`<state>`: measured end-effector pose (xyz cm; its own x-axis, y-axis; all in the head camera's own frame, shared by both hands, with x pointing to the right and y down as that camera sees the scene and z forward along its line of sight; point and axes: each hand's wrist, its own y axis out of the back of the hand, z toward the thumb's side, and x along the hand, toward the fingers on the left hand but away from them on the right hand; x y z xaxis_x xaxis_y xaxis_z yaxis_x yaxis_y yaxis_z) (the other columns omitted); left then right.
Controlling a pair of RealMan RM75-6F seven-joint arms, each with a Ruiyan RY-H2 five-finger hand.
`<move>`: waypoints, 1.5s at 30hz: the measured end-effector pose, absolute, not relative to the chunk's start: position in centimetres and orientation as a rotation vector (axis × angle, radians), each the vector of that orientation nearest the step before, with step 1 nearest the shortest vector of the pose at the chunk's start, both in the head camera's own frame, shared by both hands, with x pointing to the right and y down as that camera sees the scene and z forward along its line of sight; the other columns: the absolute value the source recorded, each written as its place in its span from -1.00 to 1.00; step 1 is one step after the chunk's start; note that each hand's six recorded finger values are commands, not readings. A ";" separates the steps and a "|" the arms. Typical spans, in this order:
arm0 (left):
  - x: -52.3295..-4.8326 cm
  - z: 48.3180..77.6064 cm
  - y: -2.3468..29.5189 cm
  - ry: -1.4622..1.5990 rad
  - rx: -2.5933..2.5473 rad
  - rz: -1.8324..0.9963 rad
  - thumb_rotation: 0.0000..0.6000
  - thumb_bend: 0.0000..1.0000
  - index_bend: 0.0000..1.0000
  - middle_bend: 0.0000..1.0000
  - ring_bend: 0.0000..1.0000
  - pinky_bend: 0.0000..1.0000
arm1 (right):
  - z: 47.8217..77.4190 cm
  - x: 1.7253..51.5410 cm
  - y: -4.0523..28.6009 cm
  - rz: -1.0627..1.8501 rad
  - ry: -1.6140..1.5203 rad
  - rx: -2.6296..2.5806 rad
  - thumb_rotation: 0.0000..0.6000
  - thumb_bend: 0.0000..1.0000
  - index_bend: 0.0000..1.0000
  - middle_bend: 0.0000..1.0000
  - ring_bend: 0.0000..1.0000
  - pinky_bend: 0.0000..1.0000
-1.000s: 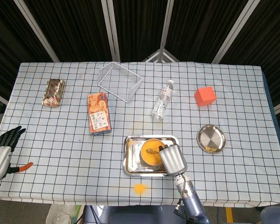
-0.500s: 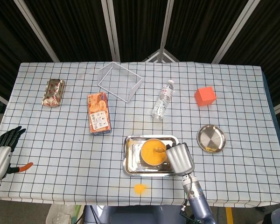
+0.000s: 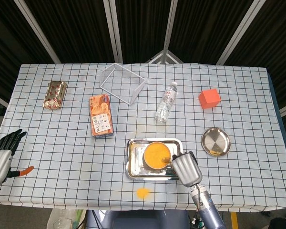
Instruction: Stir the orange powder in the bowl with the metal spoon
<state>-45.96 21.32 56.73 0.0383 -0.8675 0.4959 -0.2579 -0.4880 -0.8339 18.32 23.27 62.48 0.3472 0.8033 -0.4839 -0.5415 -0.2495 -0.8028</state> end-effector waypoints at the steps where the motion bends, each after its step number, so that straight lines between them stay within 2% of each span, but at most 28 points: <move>1: -46.0 56.7 21.3 1.137 -1.786 -1.475 1.00 -0.99 -1.00 -1.00 -1.00 -1.00 | 62.5 18.2 23.4 1.294 -0.265 -1.295 1.00 0.68 0.96 0.61 0.52 0.64; 12: -46.0 56.7 21.3 1.143 -1.789 -1.475 1.00 -0.99 -1.00 -1.00 -1.00 -1.00 | 63.5 16.9 24.0 1.294 -0.243 -1.317 1.00 0.68 0.96 0.61 0.52 0.64; 24: -46.1 56.7 21.3 1.146 -1.794 -1.477 1.00 -0.99 -1.00 -1.00 -1.00 -1.00 | 64.4 15.4 22.6 1.293 -0.311 -1.320 1.00 0.68 0.96 0.61 0.53 0.64; 35: -46.0 56.7 21.3 1.144 -1.793 -1.479 1.00 -0.99 -1.00 -1.00 -1.00 -1.00 | 63.7 15.4 21.2 1.296 -0.371 -1.301 1.00 0.68 0.96 0.61 0.53 0.64; 45: -46.0 56.8 21.3 1.141 -1.795 -1.481 1.00 -0.99 -1.00 -1.00 -1.00 -1.00 | 62.8 16.1 21.6 1.291 -0.340 -1.272 1.00 0.68 0.96 0.61 0.53 0.64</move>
<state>-46.00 21.30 56.79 0.0362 -0.8636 0.5028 -0.2661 -0.4933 -0.8282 16.13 21.56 62.77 0.3346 0.8355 -0.4358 -0.5124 -0.2268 -0.8283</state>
